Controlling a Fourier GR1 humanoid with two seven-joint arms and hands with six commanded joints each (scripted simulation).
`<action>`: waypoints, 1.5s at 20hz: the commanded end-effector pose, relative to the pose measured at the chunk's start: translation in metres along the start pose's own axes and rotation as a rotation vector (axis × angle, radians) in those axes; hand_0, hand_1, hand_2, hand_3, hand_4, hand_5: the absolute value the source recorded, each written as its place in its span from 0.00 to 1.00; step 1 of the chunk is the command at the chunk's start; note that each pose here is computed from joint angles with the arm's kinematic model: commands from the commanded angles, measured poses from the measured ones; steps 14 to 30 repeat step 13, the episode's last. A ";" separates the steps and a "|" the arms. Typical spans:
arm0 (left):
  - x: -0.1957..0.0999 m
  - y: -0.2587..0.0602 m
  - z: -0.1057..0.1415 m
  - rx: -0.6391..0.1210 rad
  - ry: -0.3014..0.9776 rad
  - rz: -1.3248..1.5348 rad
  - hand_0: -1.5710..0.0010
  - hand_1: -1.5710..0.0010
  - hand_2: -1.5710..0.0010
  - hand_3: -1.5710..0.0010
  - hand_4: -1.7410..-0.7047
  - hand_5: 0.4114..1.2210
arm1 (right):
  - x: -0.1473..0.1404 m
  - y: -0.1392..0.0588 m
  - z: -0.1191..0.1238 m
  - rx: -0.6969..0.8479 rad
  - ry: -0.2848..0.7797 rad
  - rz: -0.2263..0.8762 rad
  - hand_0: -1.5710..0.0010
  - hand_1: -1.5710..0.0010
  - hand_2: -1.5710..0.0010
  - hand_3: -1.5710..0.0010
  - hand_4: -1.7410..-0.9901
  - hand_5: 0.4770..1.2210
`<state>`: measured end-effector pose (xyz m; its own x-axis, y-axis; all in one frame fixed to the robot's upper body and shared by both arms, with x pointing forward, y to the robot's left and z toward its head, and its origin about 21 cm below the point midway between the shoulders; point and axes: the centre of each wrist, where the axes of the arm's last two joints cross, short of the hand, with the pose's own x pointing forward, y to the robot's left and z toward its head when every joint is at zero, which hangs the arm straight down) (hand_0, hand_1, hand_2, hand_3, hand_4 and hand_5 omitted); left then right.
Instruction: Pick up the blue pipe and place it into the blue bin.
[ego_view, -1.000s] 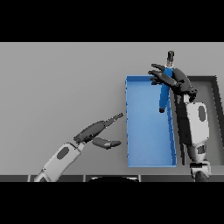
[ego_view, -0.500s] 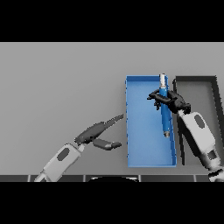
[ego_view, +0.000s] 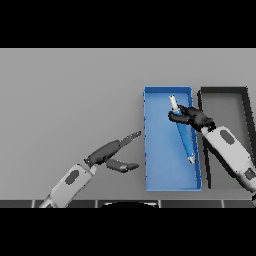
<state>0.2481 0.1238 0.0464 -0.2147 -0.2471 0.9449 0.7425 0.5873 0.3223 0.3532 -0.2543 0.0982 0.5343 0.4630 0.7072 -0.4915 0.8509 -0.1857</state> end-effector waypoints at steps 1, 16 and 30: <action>0.002 0.001 -0.003 0.001 0.008 -0.004 1.00 1.00 1.00 1.00 0.88 0.07 | 0.001 0.002 -0.002 -0.001 -0.004 0.004 0.92 0.94 0.94 0.96 0.74 0.54; -0.003 -0.009 -0.003 0.002 0.020 -0.006 1.00 1.00 1.00 1.00 0.88 0.08 | 0.002 0.005 0.001 -0.022 -0.017 0.021 0.99 0.99 0.99 0.99 0.74 0.39; -0.003 -0.009 -0.003 0.002 0.020 -0.006 1.00 1.00 1.00 1.00 0.88 0.08 | 0.002 0.005 0.001 -0.022 -0.017 0.021 0.99 0.99 0.99 0.99 0.74 0.39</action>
